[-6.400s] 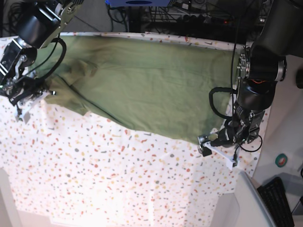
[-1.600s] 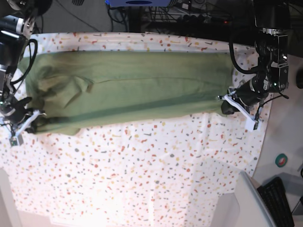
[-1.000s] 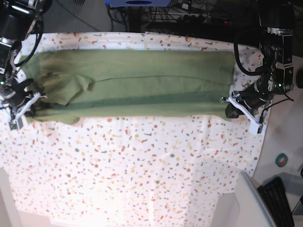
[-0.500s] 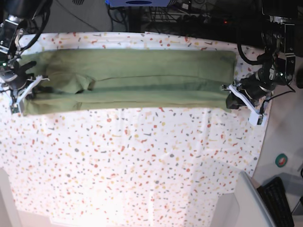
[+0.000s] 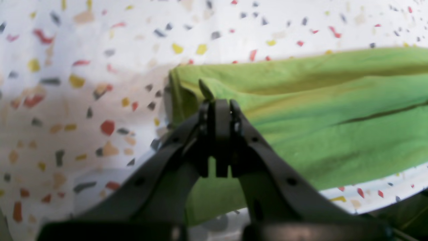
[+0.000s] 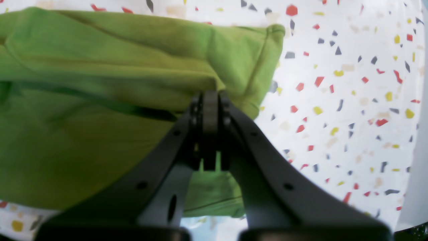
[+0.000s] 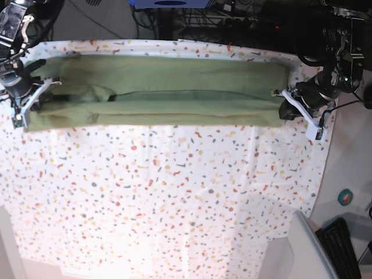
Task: Layout the t-shirt on the table in an organized manner, then fold the t-shirt properly
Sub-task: 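Lay the held hem onto the collar edge with both grippers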
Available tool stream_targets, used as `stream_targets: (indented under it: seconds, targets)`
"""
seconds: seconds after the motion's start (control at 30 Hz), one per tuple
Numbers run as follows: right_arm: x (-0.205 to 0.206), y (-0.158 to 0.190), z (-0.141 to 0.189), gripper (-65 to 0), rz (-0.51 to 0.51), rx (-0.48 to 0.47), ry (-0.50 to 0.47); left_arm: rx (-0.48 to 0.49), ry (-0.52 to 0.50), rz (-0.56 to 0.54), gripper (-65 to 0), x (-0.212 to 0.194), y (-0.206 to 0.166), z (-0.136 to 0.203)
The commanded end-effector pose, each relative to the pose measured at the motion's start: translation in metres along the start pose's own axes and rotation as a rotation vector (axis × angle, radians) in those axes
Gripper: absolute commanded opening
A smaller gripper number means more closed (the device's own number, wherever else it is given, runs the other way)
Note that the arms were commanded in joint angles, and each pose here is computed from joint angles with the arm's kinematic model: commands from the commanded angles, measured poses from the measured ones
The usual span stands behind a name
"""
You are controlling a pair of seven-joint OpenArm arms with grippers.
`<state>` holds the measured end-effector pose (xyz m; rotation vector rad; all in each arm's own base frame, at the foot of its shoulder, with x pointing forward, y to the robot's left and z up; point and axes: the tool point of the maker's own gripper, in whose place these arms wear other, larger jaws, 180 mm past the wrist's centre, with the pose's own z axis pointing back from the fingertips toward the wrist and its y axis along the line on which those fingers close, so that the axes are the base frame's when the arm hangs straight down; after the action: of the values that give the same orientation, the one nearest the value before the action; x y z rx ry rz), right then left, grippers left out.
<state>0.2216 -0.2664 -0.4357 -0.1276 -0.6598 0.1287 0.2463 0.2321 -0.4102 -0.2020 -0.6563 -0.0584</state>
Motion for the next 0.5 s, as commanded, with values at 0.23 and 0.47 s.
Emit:
stream_targets:
  seconds: [0.23, 0.47]
  targets:
    - [0.009, -0.001, 0.012, -65.0, 0.011, -0.019, -0.041, 0.001, -0.031, -0.015, -65.0, 0.009, 0.002, 0.005]
    - [-0.009, 0.002, 0.006, -65.0, -0.003, -0.002, 0.004, -0.001, -0.002, -0.01, -65.0, -0.004, 0.001, 0.007]
